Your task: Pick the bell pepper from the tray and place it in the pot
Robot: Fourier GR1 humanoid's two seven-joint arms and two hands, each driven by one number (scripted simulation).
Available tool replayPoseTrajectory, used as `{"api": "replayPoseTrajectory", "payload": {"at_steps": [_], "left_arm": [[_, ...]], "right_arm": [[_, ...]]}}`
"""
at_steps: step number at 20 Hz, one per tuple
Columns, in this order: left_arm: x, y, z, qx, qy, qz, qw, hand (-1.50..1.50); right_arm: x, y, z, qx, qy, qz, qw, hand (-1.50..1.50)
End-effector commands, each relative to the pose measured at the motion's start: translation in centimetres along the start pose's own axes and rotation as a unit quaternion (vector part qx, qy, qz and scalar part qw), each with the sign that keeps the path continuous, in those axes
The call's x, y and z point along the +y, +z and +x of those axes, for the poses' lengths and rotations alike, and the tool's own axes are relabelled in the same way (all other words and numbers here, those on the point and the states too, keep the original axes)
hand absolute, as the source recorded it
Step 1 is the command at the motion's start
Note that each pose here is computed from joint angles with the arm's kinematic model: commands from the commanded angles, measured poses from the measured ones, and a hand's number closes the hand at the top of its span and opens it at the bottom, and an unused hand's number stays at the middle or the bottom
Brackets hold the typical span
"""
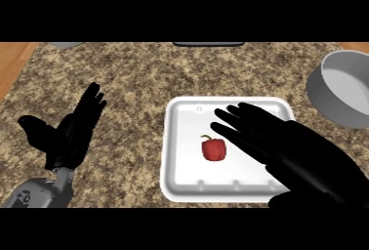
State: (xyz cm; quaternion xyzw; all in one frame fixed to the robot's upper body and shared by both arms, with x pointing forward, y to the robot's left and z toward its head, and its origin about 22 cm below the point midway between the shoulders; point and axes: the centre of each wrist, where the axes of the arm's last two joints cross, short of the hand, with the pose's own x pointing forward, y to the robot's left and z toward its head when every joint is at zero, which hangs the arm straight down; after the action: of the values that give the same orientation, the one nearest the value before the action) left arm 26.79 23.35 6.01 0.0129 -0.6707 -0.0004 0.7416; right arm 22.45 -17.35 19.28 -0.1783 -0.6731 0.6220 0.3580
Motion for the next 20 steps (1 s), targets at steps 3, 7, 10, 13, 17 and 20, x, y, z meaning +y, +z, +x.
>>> {"api": "replayPoseTrajectory", "payload": {"at_steps": [3,7,10,13,17,20], "left_arm": [[-0.6,-0.4,0.3,0.005,0.0,-0.005,1.0,0.0],[0.1,0.4,0.2,0.002,0.002,-0.007,1.0,0.0],[-1.0,-0.8,0.0,0.013,-0.001,-0.017,0.9998,0.0],[-0.7,0.9,0.0,0.001,0.0,-0.01,0.9999,0.0],[0.8,-1.6,0.9,0.001,-0.002,-0.001,1.0,0.0],[-1.0,-0.1,0.8,0.004,0.003,-0.006,1.0,0.0]], "right_arm": [[-1.7,-1.5,3.6,0.08,0.033,0.069,0.994,-1.5],[-1.8,-3.0,5.0,0.113,0.037,0.095,0.988,-1.5],[-1.0,-4.8,4.7,0.14,0.029,0.097,0.985,-1.5],[1.2,-6.1,5.5,0.162,0.045,0.12,0.978,-1.5],[2.1,-6.1,3.9,0.173,0.06,0.153,0.971,-1.5],[3.5,-5.9,5.1,0.196,0.081,0.152,0.965,-1.5]]}}
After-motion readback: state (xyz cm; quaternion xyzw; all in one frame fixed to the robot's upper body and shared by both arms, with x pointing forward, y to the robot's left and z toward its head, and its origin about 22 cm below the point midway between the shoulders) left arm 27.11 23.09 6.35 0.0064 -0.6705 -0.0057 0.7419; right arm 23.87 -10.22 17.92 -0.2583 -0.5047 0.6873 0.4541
